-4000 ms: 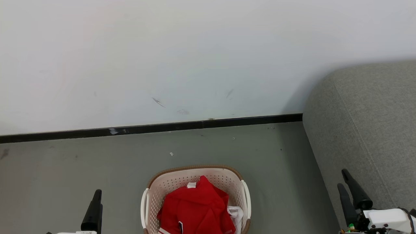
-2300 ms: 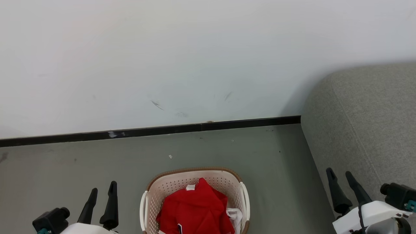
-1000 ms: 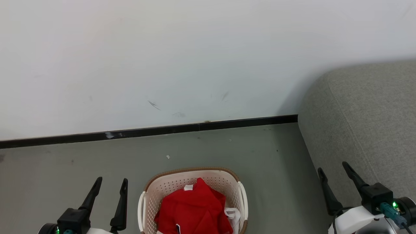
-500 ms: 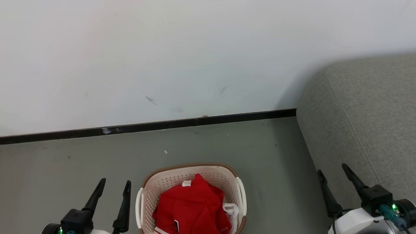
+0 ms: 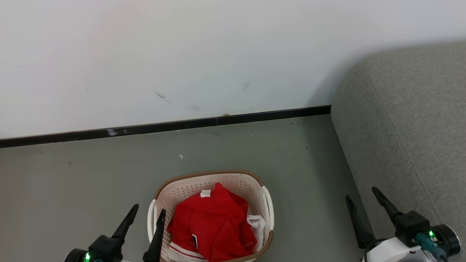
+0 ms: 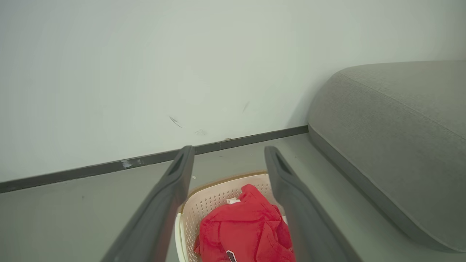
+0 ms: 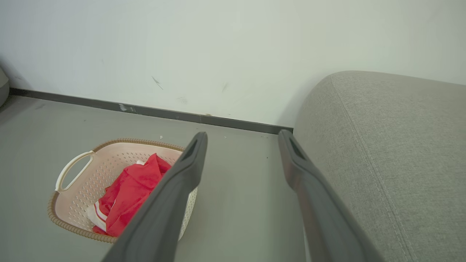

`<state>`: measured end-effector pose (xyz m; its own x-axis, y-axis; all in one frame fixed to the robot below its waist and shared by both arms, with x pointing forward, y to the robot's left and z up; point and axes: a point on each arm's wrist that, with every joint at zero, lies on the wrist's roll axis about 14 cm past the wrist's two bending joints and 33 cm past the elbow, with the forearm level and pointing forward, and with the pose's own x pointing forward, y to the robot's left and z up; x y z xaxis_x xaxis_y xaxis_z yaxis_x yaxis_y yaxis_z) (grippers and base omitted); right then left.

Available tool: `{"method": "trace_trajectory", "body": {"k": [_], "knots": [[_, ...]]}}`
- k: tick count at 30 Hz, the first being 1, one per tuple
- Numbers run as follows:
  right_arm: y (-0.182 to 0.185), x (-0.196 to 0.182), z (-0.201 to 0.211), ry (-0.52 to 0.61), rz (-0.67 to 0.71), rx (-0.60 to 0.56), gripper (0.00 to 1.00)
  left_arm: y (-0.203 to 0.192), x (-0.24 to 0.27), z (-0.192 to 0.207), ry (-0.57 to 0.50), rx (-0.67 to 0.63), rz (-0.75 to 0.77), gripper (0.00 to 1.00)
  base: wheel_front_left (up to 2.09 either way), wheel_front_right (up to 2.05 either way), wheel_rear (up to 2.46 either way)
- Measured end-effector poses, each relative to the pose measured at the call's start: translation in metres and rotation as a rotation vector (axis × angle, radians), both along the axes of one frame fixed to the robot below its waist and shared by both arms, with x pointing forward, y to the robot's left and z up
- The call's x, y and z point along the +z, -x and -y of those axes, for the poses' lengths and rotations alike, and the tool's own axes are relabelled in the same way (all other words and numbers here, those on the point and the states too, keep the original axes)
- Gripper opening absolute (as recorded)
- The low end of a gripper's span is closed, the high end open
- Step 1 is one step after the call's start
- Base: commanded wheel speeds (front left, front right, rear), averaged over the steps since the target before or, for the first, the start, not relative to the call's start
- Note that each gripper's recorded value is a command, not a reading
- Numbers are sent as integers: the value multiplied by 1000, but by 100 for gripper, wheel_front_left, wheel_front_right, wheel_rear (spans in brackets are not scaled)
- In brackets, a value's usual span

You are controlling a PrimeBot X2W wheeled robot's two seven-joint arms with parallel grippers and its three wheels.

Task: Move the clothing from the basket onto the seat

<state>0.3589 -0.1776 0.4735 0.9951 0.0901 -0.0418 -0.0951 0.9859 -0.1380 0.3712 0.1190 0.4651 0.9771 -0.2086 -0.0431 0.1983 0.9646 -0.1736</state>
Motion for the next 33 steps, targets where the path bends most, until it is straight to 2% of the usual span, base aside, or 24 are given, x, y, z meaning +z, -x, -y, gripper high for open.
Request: {"method": "trace_trajectory", "body": {"k": [15,33], "knots": [[-14,-23,-6,-21,-66,12,100,-23,-29,44,-38,-156,-65,100,0,0,0],[-52,-49,-2,-47,-115,-1,100,-75,-89,77,-170,-341,-194,100,0,0,0]]}}
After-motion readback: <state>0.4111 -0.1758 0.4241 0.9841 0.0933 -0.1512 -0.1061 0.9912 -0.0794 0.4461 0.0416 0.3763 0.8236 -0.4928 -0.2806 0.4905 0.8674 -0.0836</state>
